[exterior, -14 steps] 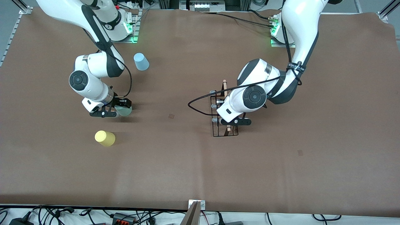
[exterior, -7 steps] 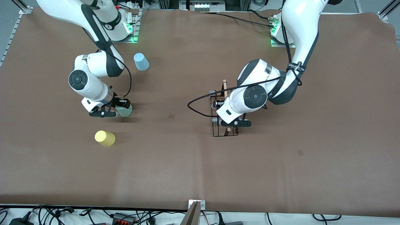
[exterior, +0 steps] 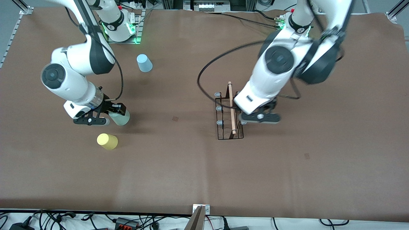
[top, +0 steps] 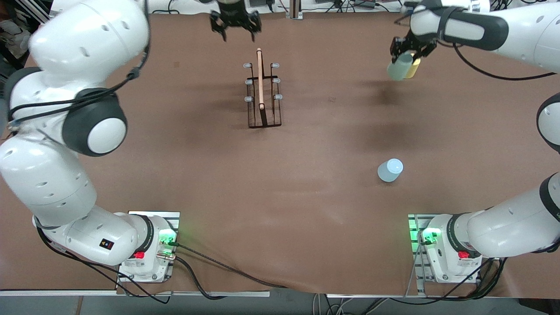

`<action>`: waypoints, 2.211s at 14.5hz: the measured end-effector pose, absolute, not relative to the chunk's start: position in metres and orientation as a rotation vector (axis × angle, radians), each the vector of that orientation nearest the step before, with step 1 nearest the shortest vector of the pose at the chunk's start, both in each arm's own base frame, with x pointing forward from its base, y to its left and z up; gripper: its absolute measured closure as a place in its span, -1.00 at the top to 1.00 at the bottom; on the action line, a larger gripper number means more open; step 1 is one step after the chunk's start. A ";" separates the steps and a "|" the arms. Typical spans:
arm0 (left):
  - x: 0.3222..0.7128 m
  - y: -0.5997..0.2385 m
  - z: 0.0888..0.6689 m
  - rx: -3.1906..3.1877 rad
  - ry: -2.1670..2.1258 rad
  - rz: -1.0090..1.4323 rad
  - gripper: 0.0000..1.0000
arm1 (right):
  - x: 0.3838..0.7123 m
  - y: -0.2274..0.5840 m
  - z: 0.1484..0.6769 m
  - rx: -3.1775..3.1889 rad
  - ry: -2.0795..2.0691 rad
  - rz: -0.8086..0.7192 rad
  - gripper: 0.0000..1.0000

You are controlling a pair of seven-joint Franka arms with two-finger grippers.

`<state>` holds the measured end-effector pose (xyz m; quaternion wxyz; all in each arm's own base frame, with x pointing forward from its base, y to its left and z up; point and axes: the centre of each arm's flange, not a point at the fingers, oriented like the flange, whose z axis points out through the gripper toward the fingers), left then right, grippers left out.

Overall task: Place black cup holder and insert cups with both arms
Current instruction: 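Release the rack and withdraw the left gripper while the right carries the cup, then lower the teal cup onto a rack peg with the right gripper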

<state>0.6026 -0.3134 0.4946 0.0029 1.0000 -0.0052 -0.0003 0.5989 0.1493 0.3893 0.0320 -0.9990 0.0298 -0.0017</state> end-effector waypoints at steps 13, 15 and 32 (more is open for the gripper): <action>0.613 0.008 0.593 3.153 -0.136 -0.087 1.00 | 0.577 0.442 0.408 -3.017 0.418 -0.073 0.33; 0.608 0.014 0.598 3.160 -0.139 -0.022 1.00 | 0.561 0.481 0.405 -3.006 0.411 -0.083 0.33; 0.574 -0.007 0.592 3.157 -0.208 0.041 1.00 | 0.529 0.563 0.380 -2.961 0.341 -0.129 0.33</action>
